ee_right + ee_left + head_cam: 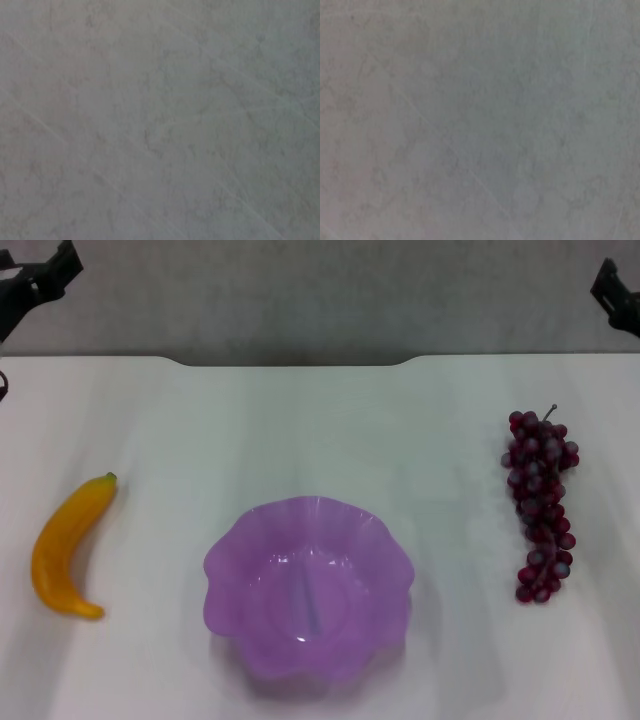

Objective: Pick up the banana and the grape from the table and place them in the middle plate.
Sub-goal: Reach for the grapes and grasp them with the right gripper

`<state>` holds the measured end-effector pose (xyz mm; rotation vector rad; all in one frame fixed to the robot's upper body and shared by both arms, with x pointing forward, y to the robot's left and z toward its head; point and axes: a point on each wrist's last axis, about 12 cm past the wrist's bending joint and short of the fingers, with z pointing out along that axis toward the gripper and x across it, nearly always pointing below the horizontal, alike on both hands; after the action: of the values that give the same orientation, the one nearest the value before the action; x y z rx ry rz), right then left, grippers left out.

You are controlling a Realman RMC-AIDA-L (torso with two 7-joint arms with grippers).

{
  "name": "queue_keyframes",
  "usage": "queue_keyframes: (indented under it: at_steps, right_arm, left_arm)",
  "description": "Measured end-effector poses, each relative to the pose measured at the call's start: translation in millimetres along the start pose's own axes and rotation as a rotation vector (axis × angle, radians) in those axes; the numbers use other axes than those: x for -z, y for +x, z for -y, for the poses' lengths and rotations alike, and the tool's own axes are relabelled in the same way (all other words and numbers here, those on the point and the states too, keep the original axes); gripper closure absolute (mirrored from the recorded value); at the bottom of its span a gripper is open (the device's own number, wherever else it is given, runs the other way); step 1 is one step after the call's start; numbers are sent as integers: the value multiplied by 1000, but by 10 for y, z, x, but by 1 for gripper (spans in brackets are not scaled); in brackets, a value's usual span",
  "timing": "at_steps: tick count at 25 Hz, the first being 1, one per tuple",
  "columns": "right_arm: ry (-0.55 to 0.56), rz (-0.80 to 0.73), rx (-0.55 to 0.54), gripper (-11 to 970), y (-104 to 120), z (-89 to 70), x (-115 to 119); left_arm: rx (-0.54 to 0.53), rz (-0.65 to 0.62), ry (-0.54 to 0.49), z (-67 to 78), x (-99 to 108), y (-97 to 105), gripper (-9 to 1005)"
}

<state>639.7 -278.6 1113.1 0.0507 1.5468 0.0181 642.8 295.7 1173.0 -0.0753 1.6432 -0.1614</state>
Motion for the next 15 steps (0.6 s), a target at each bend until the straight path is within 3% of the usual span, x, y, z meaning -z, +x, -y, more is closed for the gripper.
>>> queue_keyframes:
  at_steps: [15]
  right_arm:
    - [-3, 0, 9, 76, 9, -13, 3]
  left_arm:
    - [-6, 1, 1, 9, 6, 2, 192]
